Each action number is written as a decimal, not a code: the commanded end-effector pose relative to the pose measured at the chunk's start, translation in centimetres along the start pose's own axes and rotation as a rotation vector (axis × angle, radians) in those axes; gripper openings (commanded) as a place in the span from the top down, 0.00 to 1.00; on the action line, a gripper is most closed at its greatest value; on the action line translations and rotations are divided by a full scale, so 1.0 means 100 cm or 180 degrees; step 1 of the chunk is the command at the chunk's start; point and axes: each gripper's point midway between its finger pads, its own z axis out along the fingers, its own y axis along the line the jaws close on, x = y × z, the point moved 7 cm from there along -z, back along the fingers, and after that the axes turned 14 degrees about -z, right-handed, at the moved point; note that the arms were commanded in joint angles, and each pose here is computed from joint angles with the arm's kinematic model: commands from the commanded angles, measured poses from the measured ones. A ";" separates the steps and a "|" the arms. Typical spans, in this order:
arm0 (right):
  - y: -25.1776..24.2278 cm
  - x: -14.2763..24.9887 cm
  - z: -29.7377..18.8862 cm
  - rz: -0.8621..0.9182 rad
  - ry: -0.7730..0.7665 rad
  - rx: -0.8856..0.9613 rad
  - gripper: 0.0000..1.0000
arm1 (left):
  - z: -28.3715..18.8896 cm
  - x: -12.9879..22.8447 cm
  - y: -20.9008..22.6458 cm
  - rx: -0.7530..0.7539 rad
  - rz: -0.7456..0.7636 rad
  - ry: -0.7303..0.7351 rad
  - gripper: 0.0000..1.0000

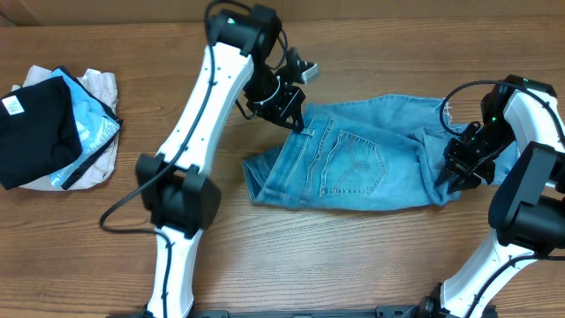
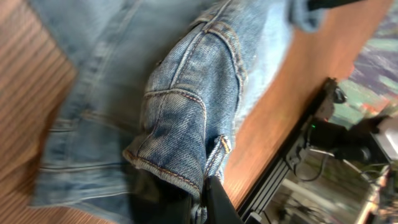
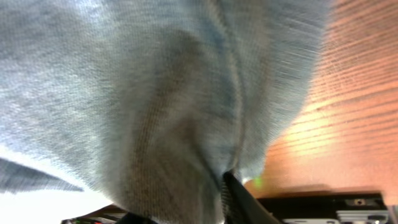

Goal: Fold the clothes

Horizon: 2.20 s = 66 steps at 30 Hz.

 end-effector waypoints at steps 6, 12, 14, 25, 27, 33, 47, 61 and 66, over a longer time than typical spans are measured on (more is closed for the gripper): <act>0.006 -0.005 -0.068 -0.0013 -0.0596 0.0028 0.61 | -0.016 0.017 -0.047 0.0161 0.0532 -0.0120 0.96; 0.020 -0.008 -0.139 -0.0064 -0.1394 0.0064 0.46 | 0.018 0.029 -0.066 -0.0157 0.0684 0.0191 0.96; 0.023 -0.016 -0.154 -0.0169 -0.1697 0.0095 0.41 | 0.033 0.035 -0.070 -0.0246 0.0722 0.0347 0.96; 0.021 -0.087 -0.123 -0.0480 -0.1847 -0.0066 0.37 | 0.086 0.068 -0.089 -0.0334 0.0642 0.0954 0.96; 0.021 -0.100 -0.112 -0.0497 -0.1814 -0.0065 0.35 | 0.093 0.073 -0.093 -0.0344 0.0661 0.1032 0.96; 0.022 -0.134 -0.078 -0.0536 -0.1666 0.0014 0.33 | 0.104 0.083 -0.105 -0.0356 0.0769 0.1140 0.96; 0.033 -0.171 -0.049 -0.0667 -0.1769 0.0528 0.32 | 0.106 0.085 -0.108 -0.0360 0.0789 0.1159 0.96; 0.045 -0.197 -0.021 -0.0823 -0.1823 0.0554 0.63 | 0.106 0.085 -0.108 -0.0363 0.0779 0.1159 0.96; 0.047 -0.199 -0.022 -0.0837 -0.1867 0.0584 0.96 | 0.106 0.085 -0.108 -0.0363 0.0779 0.1159 0.96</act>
